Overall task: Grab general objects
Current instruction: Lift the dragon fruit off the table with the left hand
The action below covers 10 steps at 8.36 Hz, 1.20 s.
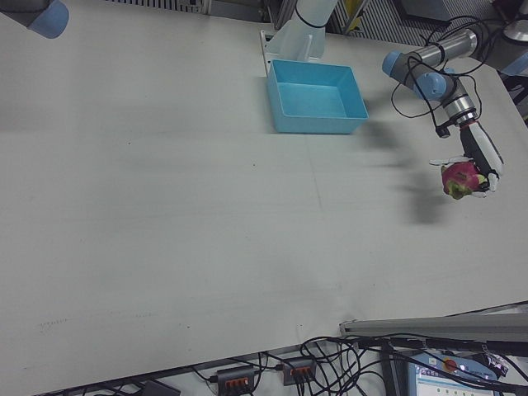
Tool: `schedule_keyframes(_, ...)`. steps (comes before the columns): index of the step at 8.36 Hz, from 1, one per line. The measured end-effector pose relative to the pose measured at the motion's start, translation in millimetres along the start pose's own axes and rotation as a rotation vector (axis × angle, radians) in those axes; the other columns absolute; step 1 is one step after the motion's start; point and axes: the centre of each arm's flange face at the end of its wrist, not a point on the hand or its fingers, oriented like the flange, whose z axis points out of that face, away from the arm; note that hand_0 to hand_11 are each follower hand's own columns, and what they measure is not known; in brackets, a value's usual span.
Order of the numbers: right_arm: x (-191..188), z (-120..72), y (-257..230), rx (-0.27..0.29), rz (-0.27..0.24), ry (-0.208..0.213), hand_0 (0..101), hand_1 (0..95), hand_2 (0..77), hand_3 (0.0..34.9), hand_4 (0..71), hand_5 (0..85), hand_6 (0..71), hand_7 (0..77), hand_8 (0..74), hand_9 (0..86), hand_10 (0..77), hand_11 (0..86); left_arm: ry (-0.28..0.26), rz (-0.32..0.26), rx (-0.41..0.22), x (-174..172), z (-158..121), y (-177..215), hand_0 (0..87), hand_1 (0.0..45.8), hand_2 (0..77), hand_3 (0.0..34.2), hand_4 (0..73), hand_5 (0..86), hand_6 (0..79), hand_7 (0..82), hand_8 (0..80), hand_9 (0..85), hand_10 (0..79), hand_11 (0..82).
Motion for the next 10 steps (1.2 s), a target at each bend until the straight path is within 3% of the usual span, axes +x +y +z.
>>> schedule_keyframes(1, 0, 0.0, 0, 0.0, 0.0, 0.0, 0, 94.9, 77.4, 0.0, 0.0, 0.0, 0.0, 0.0, 0.0, 0.5, 0.0, 0.0, 0.007, -0.045, -0.023, 7, -4, 3, 35.4, 0.0, 1.1, 0.0, 10.9, 57.8, 42.0, 40.4, 40.4, 58.4, 35.5, 69.8)
schedule_keyframes(2, 0, 0.0, 0, 0.0, 0.0, 0.0, 0, 94.9, 77.4, 0.0, 0.0, 0.0, 0.0, 0.0, 0.0, 0.5, 0.0, 0.0, 0.016, -0.089, -0.042, 6, -2, 4, 35.4, 0.0, 1.1, 0.0, 10.9, 57.8, 42.0, 40.4, 39.8, 51.8, 35.5, 69.8)
schedule_keyframes(3, 0, 0.0, 0, 0.0, 0.0, 0.0, 0, 94.9, 77.4, 0.0, 0.0, 0.0, 0.0, 0.0, 0.0, 0.5, 0.0, 0.0, 0.031, -0.138, -0.056, -3, 4, 1, 36.7, 0.0, 1.1, 0.0, 11.4, 57.8, 40.9, 40.4, 43.6, 50.2, 35.5, 69.8)
schedule_keyframes(6, 0, 0.0, 0, 0.0, 0.0, 0.0, 0, 94.9, 77.4, 0.0, 0.0, 0.0, 0.0, 0.0, 0.0, 0.5, 0.0, 0.0, 0.071, -0.306, -0.123, -36, 22, -13, 34.2, 0.0, 1.1, 0.0, 11.4, 57.8, 43.6, 42.5, 49.6, 52.9, 36.0, 69.8)
schedule_keyframes(8, 0, 0.1, 0, -0.001, 0.0, 0.0, 0, 94.9, 77.4, 0.0, 0.0, 0.0, 0.0, 0.0, 0.0, 0.5, 0.0, 0.0, 0.061, -0.44, -0.241, -42, 45, -10, 24.9, 0.0, 1.1, 0.0, 10.9, 57.8, 46.4, 43.6, 52.9, 57.3, 36.0, 70.4)
schedule_keyframes(9, 0, 0.1, 0, -0.001, 0.0, 0.0, 0, 94.9, 77.4, 0.0, 0.0, 0.0, 0.0, 0.0, 0.0, 0.5, 0.0, 0.0, 0.071, -0.512, -0.31, -36, 61, -7, 24.7, 0.0, 1.1, 0.0, 11.4, 57.8, 46.4, 44.2, 54.5, 58.4, 36.0, 70.4)
schedule_keyframes(10, 0, 0.1, 0, 0.0, 0.0, 0.0, 0, 94.9, 77.4, 0.0, 0.0, 0.0, 0.0, 0.0, 0.0, 0.5, 0.0, 0.5, 0.092, -0.573, -0.412, -24, 79, -2, 23.1, 0.0, 1.1, 0.0, 11.4, 57.8, 46.9, 44.7, 56.2, 60.0, 36.5, 70.9)
